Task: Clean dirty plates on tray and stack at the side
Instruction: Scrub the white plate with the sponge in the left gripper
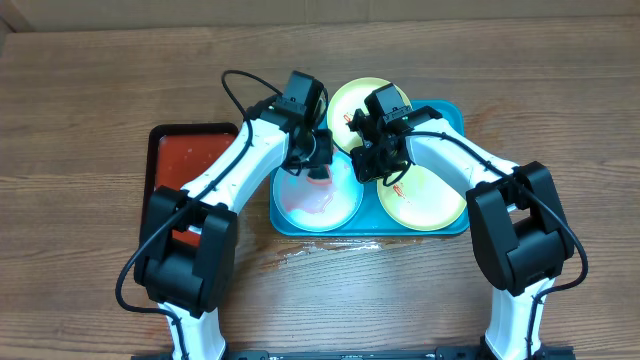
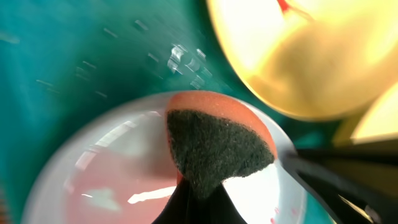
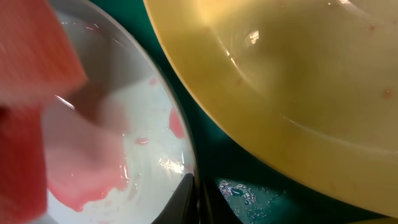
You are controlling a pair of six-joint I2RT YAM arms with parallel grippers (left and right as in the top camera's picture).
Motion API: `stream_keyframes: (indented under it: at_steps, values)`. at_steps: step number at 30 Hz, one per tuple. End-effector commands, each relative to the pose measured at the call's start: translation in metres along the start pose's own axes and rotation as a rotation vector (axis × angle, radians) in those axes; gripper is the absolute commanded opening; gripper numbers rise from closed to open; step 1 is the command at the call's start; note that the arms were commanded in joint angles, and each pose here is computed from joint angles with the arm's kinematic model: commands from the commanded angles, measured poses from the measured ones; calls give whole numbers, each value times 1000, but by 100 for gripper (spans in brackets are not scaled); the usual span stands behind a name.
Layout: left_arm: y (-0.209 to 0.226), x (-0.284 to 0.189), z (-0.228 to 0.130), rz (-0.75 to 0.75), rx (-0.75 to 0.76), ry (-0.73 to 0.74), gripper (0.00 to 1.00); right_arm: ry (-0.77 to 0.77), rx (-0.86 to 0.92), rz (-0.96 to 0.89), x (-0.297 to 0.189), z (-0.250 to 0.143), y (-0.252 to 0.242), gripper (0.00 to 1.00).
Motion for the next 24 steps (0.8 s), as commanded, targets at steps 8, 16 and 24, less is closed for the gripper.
stream_keyframes:
  at_steps: [8, 16, 24]
  values:
    - [2, 33, -36, -7, 29, 76, 4, -15, 2, -6, -2, 6, 0, 5]
    - [40, 40, -41, 256, 40, 42, 4, -17, 5, -6, -2, 7, 0, 4]
    - [80, -6, -8, 554, -56, -79, 4, -25, 2, -3, -3, 9, 1, 4]
Point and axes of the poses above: each gripper's point midway between its finger pads, its own x axis out along the fingers, its own y axis along the line the jaws close on, z = x × y, the point moved 3 cm from there along -x, back along the fingers, and after that the axes turned 14 degrees about x, right-handed, at the moved point
